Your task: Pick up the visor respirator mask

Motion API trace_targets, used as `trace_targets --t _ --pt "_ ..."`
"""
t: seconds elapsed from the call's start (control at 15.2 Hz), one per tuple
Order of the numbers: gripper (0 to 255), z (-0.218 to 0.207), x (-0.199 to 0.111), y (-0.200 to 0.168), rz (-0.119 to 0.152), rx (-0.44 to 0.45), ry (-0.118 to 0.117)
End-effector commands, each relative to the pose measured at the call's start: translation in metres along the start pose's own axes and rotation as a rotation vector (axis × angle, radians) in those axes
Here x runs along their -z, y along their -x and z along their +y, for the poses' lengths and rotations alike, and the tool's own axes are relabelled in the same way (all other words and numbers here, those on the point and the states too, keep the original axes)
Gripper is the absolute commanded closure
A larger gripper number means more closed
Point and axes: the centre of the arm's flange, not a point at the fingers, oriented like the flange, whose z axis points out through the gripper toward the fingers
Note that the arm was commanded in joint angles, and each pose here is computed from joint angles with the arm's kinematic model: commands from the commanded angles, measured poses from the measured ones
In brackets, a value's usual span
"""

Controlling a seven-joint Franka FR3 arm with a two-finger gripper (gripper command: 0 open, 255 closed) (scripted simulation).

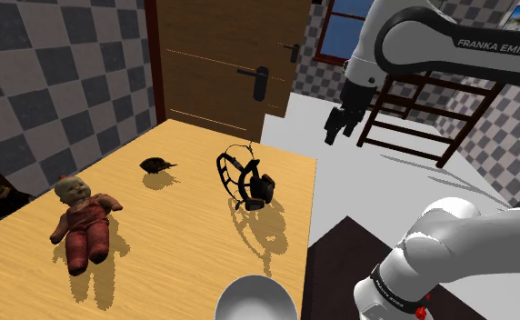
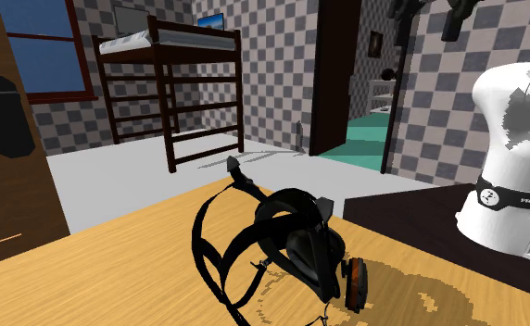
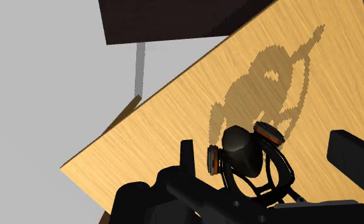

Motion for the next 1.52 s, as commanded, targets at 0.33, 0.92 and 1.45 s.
trace_targets --t 0.33,0.92,1.45 --pt "0 -0.022 -0.029 -0.059 -0.037 0.019 -0.030" --pt "0 -0.067 -0.084 -0.161 -0.105 0.052 -0.084" --pt "0 -0.112 -0.137 -0.248 -0.165 0.082 -0.132"
